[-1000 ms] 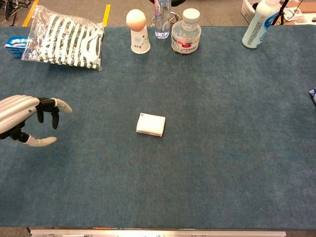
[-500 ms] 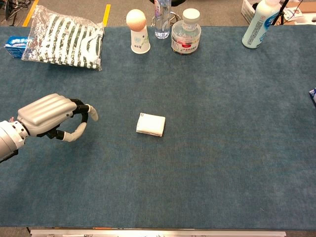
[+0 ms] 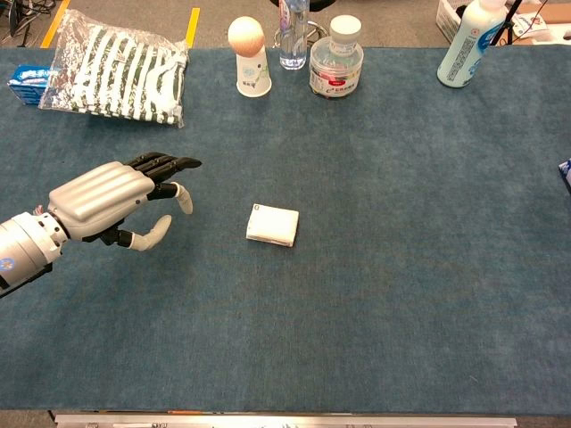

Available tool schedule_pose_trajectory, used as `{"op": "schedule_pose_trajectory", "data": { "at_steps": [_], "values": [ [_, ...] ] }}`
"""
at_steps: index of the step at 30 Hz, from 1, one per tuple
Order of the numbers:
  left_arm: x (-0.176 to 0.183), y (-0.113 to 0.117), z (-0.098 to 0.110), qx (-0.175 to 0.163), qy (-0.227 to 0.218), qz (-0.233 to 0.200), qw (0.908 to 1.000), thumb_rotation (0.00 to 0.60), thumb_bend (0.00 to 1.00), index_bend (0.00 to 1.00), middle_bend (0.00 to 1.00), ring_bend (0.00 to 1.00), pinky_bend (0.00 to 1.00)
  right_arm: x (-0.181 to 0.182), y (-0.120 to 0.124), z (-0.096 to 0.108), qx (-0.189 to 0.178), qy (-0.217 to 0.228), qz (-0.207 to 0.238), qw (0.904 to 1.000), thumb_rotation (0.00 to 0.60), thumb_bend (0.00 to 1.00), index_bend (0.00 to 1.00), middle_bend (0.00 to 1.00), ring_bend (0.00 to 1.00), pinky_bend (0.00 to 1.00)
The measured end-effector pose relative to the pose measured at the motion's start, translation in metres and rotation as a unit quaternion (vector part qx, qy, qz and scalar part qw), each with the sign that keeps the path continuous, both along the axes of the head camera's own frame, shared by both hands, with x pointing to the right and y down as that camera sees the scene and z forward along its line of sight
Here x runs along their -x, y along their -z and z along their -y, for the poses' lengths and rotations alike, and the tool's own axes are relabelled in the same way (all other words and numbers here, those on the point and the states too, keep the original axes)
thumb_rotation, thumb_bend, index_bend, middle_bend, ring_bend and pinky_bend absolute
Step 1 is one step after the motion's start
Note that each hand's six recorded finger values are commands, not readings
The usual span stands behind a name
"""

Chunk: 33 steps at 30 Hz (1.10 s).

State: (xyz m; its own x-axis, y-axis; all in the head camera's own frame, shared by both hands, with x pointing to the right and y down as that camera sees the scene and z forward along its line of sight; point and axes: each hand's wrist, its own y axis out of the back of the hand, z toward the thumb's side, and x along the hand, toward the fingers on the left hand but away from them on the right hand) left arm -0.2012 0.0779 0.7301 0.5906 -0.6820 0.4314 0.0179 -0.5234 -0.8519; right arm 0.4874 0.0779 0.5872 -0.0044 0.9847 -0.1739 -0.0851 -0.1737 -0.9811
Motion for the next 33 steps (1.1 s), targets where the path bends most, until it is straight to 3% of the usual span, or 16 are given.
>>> {"op": "schedule_pose_trajectory", "data": {
  "at_steps": [11, 16, 33],
  "values": [
    [-0.031, -0.015, 0.001, 0.001, -0.020, -0.010, 0.9997, 0.330, 0.61, 0.34, 0.00, 0.00, 0.00, -0.001, -0.002, 0.000, 0.005, -0.002, 0.000, 1.0000, 0.600, 0.22, 0.59, 0.56, 0.42, 0.45],
    [-0.041, -0.019, 0.003, 0.004, -0.023, -0.014, 0.9996, 0.281, 0.68, 0.29, 0.00, 0.00, 0.00, -0.001, -0.002, 0.000, 0.005, -0.002, 0.001, 1.0000, 0.600, 0.22, 0.59, 0.56, 0.41, 0.45],
    [-0.057, -0.026, 0.003, 0.007, -0.022, -0.023, 0.9995, 0.286, 0.70, 0.22, 0.00, 0.00, 0.00, -0.002, -0.005, 0.000, 0.010, -0.003, -0.001, 0.9999, 0.600, 0.22, 0.59, 0.56, 0.41, 0.45]
  ]
}}
